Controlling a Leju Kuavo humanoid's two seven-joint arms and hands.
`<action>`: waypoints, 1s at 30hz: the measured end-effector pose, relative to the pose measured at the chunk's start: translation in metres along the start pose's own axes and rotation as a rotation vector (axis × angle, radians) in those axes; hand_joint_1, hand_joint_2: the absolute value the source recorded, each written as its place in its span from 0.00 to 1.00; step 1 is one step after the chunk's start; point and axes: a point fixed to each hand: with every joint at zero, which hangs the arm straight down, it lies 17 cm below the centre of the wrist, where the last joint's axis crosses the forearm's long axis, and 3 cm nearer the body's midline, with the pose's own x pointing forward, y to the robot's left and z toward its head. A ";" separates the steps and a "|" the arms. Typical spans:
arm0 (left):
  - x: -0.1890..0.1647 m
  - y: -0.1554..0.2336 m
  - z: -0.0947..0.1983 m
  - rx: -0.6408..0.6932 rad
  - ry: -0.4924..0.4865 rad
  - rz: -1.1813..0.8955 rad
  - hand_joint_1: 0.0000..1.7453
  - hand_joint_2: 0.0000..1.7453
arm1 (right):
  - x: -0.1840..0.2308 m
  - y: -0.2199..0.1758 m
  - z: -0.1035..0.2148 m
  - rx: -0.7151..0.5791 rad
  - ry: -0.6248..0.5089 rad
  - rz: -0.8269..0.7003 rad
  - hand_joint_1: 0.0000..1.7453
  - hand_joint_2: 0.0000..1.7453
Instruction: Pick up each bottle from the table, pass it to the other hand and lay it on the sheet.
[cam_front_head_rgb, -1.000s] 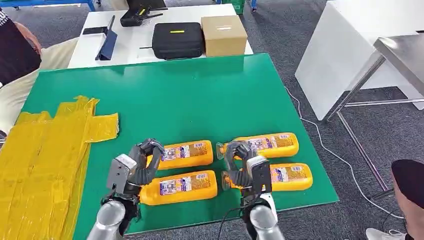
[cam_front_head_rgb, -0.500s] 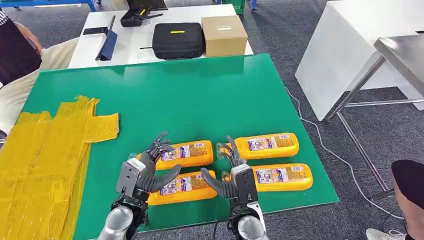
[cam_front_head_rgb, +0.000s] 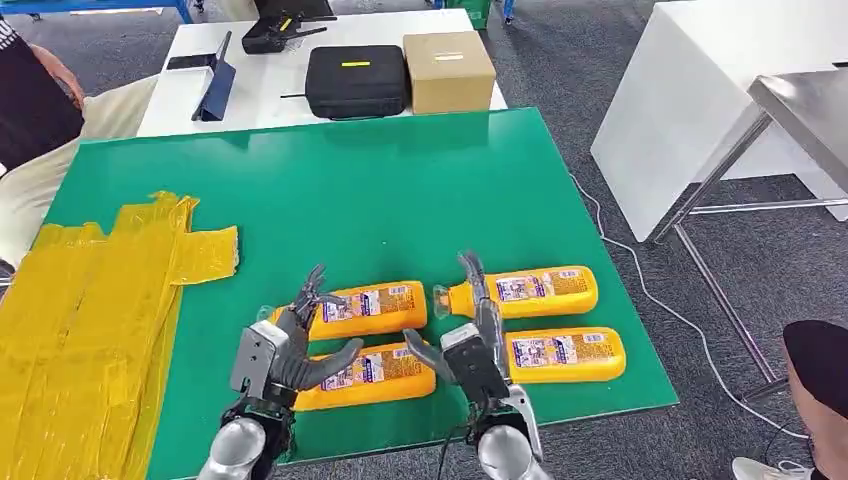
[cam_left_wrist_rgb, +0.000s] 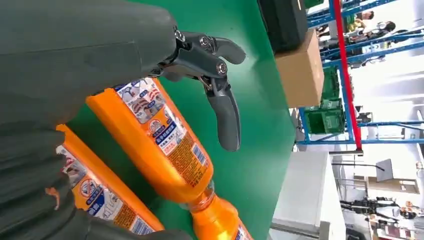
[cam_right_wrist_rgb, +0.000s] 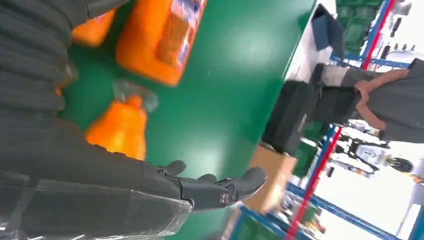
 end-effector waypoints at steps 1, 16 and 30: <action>-0.001 0.001 0.001 0.001 0.000 0.001 0.00 1.00 | 0.003 -0.004 -0.001 0.006 -0.015 0.036 0.00 1.00; -0.016 0.016 0.004 0.042 0.031 0.013 0.00 1.00 | 0.000 -0.029 -0.015 0.085 -0.024 0.271 0.00 0.00; -0.021 0.027 0.011 0.077 0.027 0.055 0.00 1.00 | -0.100 -0.085 0.039 0.243 0.215 0.535 0.00 1.00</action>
